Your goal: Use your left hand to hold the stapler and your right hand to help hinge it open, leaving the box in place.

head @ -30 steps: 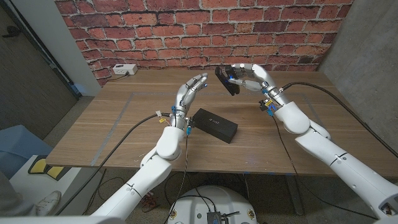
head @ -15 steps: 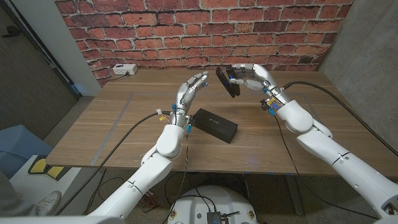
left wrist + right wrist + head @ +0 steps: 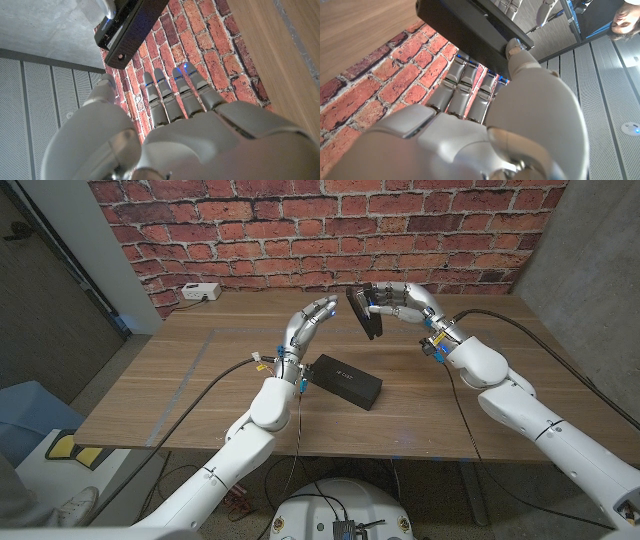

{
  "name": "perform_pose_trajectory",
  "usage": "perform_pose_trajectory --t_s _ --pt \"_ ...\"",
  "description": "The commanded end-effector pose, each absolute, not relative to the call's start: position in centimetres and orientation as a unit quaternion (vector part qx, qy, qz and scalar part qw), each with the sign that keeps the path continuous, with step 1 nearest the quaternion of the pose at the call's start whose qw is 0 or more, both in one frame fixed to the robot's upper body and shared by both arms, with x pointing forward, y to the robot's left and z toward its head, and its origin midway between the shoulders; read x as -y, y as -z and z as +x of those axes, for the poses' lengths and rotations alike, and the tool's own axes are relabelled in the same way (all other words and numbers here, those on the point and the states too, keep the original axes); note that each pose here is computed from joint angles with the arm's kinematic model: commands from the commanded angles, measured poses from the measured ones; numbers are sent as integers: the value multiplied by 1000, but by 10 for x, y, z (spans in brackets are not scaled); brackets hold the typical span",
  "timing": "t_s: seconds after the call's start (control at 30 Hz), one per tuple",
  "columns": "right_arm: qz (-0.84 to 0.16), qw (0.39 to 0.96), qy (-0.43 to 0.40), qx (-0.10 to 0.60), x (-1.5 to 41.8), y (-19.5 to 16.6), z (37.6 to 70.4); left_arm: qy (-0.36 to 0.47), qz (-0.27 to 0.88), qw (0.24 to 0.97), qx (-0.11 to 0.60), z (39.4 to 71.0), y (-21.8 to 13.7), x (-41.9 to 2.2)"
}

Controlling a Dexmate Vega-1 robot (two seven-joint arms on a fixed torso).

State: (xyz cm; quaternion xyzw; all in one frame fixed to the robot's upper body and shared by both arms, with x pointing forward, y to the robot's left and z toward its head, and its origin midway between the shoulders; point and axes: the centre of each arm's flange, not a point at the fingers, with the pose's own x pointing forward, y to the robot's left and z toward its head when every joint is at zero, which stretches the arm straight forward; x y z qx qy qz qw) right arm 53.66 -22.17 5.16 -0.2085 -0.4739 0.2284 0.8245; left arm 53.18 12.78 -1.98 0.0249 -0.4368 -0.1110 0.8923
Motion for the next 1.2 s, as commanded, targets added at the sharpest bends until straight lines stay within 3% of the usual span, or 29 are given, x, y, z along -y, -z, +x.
perform_pose_trajectory --t_s 0.03,1.2 --pt "-182 829 -278 450 218 -52 539 141 41 889 433 532 13 -124" --pt "-141 838 -320 419 208 -47 545 168 33 888 428 532 21 -119"
